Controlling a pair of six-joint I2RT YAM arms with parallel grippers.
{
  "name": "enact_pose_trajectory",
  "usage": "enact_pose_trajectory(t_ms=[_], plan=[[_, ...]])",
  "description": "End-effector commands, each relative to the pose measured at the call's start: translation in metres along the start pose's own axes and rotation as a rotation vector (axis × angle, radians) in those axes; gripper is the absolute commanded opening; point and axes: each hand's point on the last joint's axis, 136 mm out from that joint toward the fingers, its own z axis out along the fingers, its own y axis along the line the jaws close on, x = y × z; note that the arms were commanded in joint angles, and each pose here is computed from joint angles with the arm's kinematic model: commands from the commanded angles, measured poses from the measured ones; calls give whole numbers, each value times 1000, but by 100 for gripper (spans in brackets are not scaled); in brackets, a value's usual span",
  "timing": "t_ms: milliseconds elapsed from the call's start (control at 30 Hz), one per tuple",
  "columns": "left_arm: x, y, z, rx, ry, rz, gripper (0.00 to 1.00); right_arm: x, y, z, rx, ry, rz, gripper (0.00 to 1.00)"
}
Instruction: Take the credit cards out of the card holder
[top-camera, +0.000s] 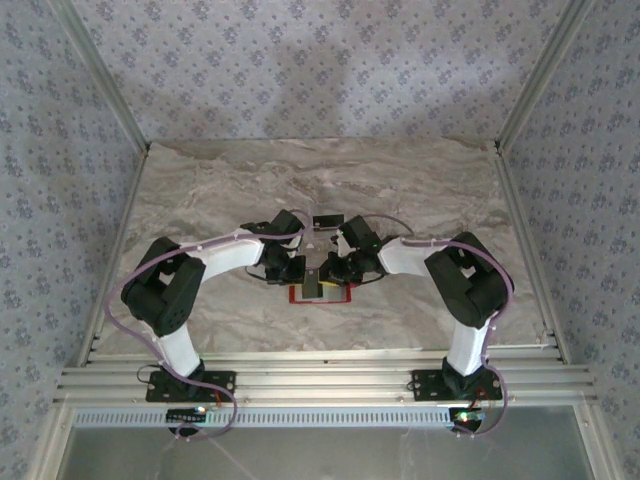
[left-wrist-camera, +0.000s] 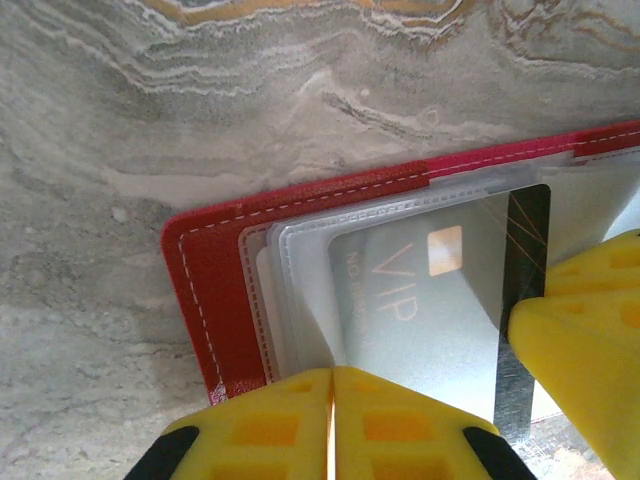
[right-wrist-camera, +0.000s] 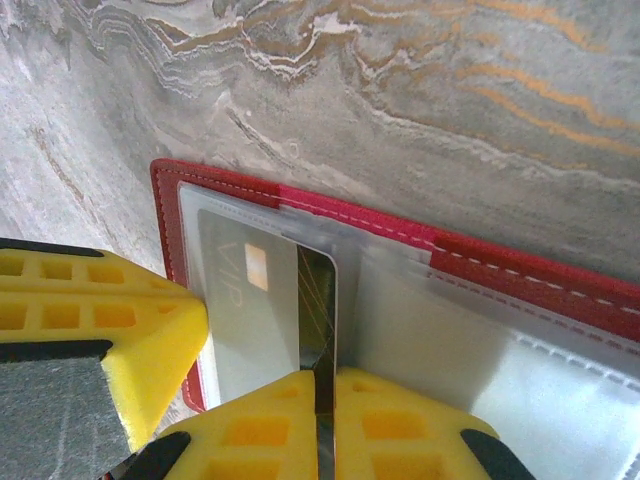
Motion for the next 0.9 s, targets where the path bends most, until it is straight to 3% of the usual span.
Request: enact_pose_trajectory(t_ms=[0,533,867], plan=[[22,20,15,-92,85,-2,9,3,2,-6,-4,-4,4,9],[20,17,9,-80,66,-6,14,4,-24,-38,97,-64,12,1],[11,2,-10,-30,17,-4,20,1,-12,-70,113,-126,-47,0]])
